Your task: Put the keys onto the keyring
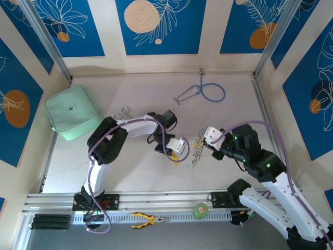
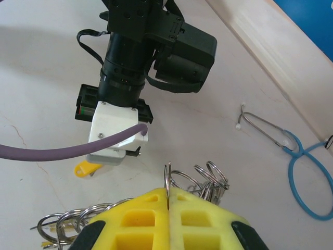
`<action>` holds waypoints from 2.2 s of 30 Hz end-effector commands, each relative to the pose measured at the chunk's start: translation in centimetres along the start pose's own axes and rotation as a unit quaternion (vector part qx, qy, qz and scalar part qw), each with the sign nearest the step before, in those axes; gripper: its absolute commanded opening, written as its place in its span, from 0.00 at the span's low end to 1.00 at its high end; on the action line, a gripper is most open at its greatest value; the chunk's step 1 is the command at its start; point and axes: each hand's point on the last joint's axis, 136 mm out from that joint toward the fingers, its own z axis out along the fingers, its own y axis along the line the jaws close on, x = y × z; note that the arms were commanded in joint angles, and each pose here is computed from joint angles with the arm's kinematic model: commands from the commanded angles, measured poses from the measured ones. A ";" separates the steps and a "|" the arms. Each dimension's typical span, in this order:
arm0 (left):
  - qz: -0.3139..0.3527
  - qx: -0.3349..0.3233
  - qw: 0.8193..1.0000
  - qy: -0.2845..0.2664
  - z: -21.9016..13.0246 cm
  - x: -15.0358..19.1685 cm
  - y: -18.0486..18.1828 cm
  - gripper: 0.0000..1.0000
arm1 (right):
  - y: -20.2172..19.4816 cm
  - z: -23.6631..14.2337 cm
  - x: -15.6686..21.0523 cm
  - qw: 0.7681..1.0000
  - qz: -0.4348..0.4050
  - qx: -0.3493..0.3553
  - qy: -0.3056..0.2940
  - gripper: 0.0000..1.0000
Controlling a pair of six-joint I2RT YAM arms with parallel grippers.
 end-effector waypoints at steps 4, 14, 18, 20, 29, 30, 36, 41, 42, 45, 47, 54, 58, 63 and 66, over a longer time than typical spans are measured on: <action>-0.011 -0.073 0.997 0.031 -4.4 -0.8 0.8 0.00 | 0.8 -0.6 -0.7 0.999 -0.009 -0.018 -0.026 0.00; -0.043 -0.241 0.970 -0.008 -13.1 -1.9 -0.5 0.00 | 3.9 -0.2 -2.0 0.991 -0.021 -0.101 -0.085 0.00; -0.019 -0.312 0.948 -0.060 -16.1 -3.8 -1.3 0.00 | 5.5 0.9 -2.8 0.980 -0.029 -0.153 -0.124 0.00; -0.007 -0.338 0.938 -0.074 -17.1 -4.1 -1.6 0.00 | 6.2 1.9 -2.7 0.975 -0.035 -0.178 -0.127 0.00; 0.044 -0.407 0.905 -0.118 -19.8 -5.8 -2.1 0.00 | 7.8 5.3 -3.7 0.956 -0.039 -0.246 -0.153 0.00; 0.050 -0.412 0.901 -0.124 -20.0 -6.1 -2.2 0.00 | 7.9 5.8 -3.8 0.955 -0.034 -0.253 -0.151 0.00; 0.070 -0.415 0.895 -0.146 -20.1 -6.9 -2.8 0.00 | 8.4 7.9 -4.7 0.950 -0.012 -0.272 -0.154 0.00; 0.094 -0.411 0.895 -0.147 -19.9 -7.2 -3.6 0.00 | 8.0 9.1 -4.6 0.954 0.000 -0.260 -0.147 0.00; 0.101 -0.411 0.894 -0.146 -19.8 -7.2 -3.7 0.00 | 7.8 9.1 -4.6 0.954 0.003 -0.257 -0.150 0.00; 0.129 -0.406 0.894 -0.141 -19.3 -7.3 -4.2 0.00 | 7.5 9.1 -4.7 0.954 0.011 -0.257 -0.155 0.00; 0.149 -0.402 0.893 -0.133 -18.7 -7.2 -4.4 0.00 | 7.5 9.1 -4.7 0.954 0.013 -0.257 -0.156 0.00; 0.178 -0.417 0.879 -0.150 -19.0 -8.0 -4.3 0.00 | 7.2 9.5 -4.6 0.955 0.019 -0.254 -0.153 0.00; 0.189 -0.413 0.880 -0.142 -18.6 -7.8 -4.5 0.00 | 7.3 9.7 -4.7 0.954 0.026 -0.258 -0.152 0.00; 0.193 -0.410 0.880 -0.143 -18.4 -7.7 -4.6 0.00 | 7.0 10.2 -4.7 0.955 0.037 -0.255 -0.146 0.00; 0.195 -0.407 0.882 -0.135 -18.1 -7.4 -4.7 0.00 | 6.8 10.3 -4.7 0.956 0.048 -0.251 -0.147 0.00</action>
